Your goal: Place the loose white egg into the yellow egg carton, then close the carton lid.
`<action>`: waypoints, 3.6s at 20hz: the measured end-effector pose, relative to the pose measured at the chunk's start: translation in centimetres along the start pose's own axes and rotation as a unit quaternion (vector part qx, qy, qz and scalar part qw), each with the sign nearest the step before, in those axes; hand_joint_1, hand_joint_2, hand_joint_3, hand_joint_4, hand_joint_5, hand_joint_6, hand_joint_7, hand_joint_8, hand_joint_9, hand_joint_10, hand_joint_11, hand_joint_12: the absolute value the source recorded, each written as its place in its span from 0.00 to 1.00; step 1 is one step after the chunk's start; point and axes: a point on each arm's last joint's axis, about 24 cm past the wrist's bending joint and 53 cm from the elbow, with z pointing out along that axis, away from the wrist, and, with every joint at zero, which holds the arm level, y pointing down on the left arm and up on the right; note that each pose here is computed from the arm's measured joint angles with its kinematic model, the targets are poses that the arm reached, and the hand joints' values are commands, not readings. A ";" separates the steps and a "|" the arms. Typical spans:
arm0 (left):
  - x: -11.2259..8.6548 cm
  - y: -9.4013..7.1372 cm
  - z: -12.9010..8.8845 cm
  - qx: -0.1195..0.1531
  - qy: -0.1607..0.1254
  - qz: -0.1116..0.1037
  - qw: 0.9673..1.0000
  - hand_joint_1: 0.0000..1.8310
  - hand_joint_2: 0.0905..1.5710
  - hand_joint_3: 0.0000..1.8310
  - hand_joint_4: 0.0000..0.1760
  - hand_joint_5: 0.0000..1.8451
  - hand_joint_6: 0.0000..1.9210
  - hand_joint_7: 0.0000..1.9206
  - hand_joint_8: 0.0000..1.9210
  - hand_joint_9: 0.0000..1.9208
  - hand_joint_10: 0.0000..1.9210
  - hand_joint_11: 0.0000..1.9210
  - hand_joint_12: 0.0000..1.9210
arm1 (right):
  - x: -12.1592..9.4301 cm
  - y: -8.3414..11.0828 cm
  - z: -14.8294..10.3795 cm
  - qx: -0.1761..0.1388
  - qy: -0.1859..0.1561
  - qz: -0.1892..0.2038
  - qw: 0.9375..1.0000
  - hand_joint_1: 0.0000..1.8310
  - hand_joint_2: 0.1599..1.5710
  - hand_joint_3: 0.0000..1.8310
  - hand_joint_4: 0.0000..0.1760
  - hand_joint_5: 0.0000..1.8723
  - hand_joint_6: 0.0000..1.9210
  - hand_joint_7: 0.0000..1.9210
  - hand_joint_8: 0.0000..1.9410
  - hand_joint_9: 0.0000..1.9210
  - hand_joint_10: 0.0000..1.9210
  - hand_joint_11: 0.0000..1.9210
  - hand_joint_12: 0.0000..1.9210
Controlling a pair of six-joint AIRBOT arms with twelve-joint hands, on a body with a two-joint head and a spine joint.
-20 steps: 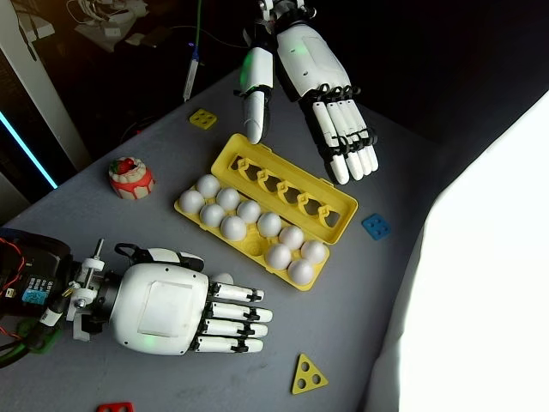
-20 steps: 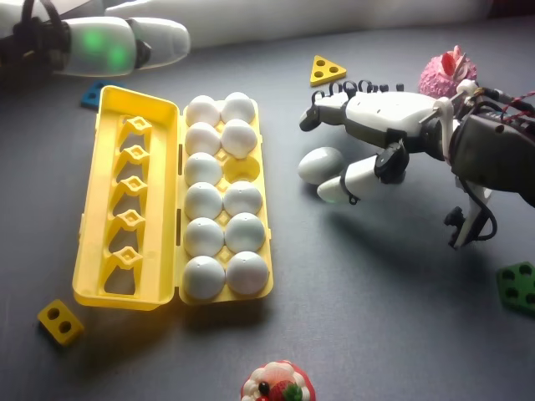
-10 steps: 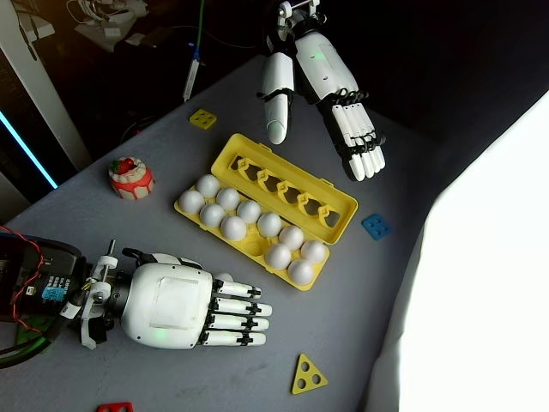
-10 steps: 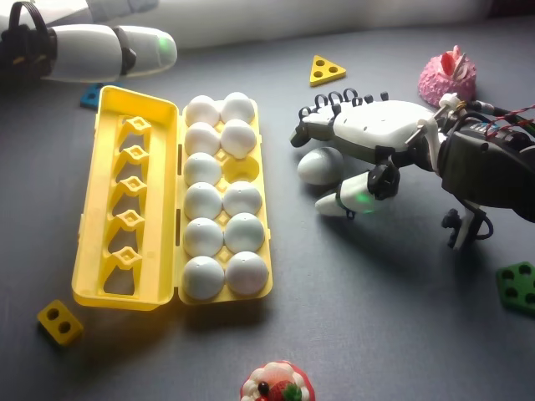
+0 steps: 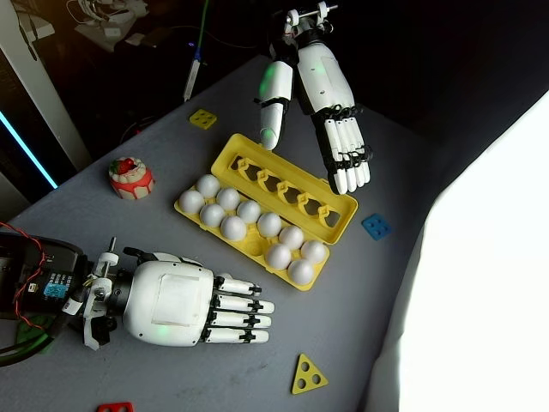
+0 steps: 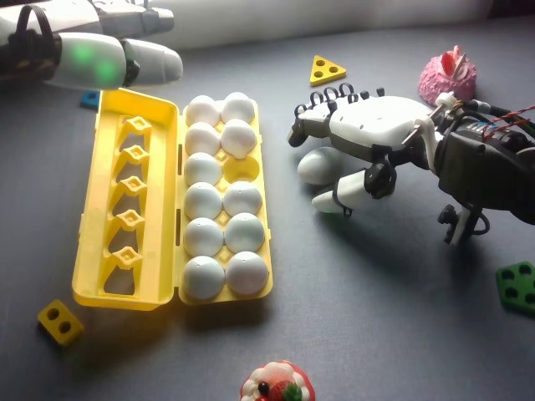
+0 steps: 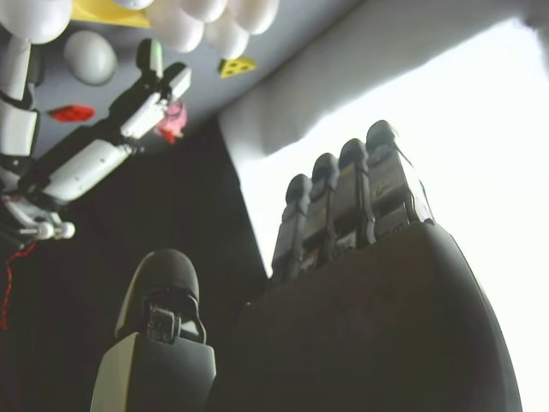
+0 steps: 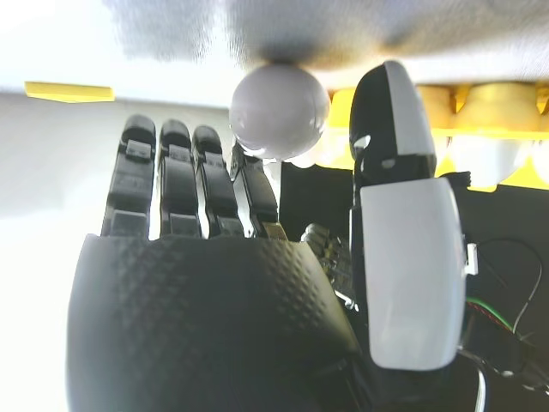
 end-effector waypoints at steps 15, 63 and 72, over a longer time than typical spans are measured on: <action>1.9 0.2 -0.4 0.006 -0.024 -0.102 0.994 0.01 0.81 0.00 0.15 0.03 0.00 0.02 0.00 0.00 0.00 0.00 0.03 | 0.3 0.3 0.2 -0.005 -0.006 -0.001 1.000 0.60 0.74 0.00 0.00 0.43 0.66 0.26 0.01 0.01 0.29 0.00 0.54; -2.9 4.9 -1.4 -0.081 -0.080 0.096 0.989 0.01 0.82 0.00 0.15 0.01 0.00 0.00 0.00 0.00 0.00 0.00 0.00 | -1.9 9.6 2.6 -0.136 -0.075 0.275 0.949 0.61 0.72 0.00 0.00 0.46 0.62 0.29 0.00 0.01 0.37 0.00 0.69; -4.4 5.8 -1.5 -0.090 -0.085 0.096 0.988 0.00 0.82 0.00 0.20 0.00 0.00 0.00 0.00 0.00 0.00 0.00 0.00 | 0.0 9.2 3.2 -0.128 -0.058 0.265 0.954 0.61 0.72 0.00 0.00 0.46 0.61 0.30 0.00 0.01 0.37 0.00 0.68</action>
